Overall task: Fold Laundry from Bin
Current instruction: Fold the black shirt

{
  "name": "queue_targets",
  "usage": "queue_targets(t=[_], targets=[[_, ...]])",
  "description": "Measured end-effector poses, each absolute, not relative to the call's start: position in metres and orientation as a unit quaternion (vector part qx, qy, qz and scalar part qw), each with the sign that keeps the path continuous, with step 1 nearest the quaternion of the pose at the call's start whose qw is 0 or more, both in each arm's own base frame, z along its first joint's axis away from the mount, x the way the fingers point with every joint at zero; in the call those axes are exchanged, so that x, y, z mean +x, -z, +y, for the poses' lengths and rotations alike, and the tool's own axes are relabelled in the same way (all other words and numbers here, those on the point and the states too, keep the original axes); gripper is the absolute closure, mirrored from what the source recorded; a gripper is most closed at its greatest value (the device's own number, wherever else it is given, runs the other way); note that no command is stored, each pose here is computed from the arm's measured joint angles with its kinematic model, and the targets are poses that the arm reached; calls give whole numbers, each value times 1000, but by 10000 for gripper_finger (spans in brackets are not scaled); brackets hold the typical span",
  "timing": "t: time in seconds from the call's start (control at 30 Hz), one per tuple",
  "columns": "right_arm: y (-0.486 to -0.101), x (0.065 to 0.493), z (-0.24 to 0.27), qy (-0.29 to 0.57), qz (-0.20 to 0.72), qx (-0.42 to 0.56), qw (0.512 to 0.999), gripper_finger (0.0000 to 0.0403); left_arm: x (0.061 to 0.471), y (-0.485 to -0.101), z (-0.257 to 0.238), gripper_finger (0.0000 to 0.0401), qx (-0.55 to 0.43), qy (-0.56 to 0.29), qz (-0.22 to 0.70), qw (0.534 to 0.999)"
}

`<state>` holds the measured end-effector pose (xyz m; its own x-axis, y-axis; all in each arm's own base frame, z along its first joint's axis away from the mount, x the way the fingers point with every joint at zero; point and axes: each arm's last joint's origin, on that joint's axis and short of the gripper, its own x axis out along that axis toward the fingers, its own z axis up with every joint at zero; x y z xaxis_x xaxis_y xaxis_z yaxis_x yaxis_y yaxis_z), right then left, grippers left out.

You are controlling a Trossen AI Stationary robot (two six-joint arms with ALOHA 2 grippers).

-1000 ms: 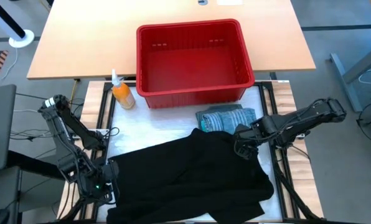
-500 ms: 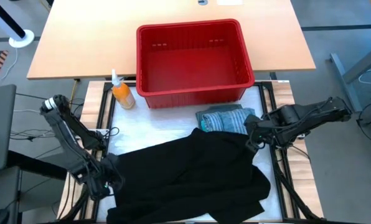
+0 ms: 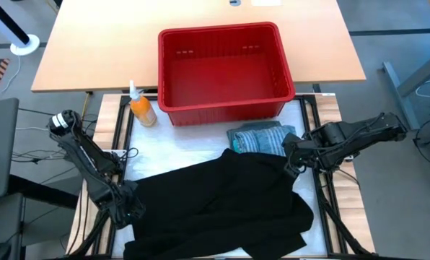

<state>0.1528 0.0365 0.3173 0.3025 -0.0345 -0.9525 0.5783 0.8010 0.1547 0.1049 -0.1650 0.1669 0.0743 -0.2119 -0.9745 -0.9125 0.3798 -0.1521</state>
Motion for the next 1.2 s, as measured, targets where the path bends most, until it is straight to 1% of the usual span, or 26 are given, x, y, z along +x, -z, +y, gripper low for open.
queue_targets(t=[0.1, 0.23, 0.3, 0.4, 0.53, 0.57, 0.6, 0.67, 0.8, 0.97, 1.07, 1.2], targets=[[-317, 153, 37, 200, 556, 248, 768, 377, 106, -152, -165, 225, -462, -289, 607, 579], [-317, 153, 37, 204, 555, 257, 765, 377, 104, -137, -161, 228, -428, -308, 617, 585], [-317, 153, 37, 205, 555, 258, 764, 377, 103, -135, -158, 240, -399, -312, 626, 593], [-317, 153, 37, 206, 555, 258, 764, 377, 101, -134, -150, 281, -357, -330, 627, 608], [-317, 153, 35, 211, 552, 264, 762, 377, 94, -137, -126, 364, -275, -396, 582, 655], [-317, 153, 35, 215, 551, 268, 760, 376, 93, -139, -121, 381, -261, -411, 570, 662], [-317, 153, 34, 218, 550, 272, 759, 376, 94, -140, -119, 391, -267, -418, 556, 667], [-317, 154, 33, 221, 548, 275, 758, 376, 96, -141, -116, 392, -281, -424, 536, 674], [-318, 154, 33, 223, 545, 280, 758, 376, 98, -141, -114, 389, -289, -431, 529, 671], [-318, 154, 34, 226, 542, 288, 756, 376, 100, -148, -117, 385, -292, -429, 540, 663], [-318, 156, 34, 223, 537, 290, 760, 376, 102, -158, -120, 370, -292, -427, 541, 664], [-319, 159, 35, 213, 526, 293, 770, 376, 106, -172, -123, 336, -284, -431, 521, 680]])
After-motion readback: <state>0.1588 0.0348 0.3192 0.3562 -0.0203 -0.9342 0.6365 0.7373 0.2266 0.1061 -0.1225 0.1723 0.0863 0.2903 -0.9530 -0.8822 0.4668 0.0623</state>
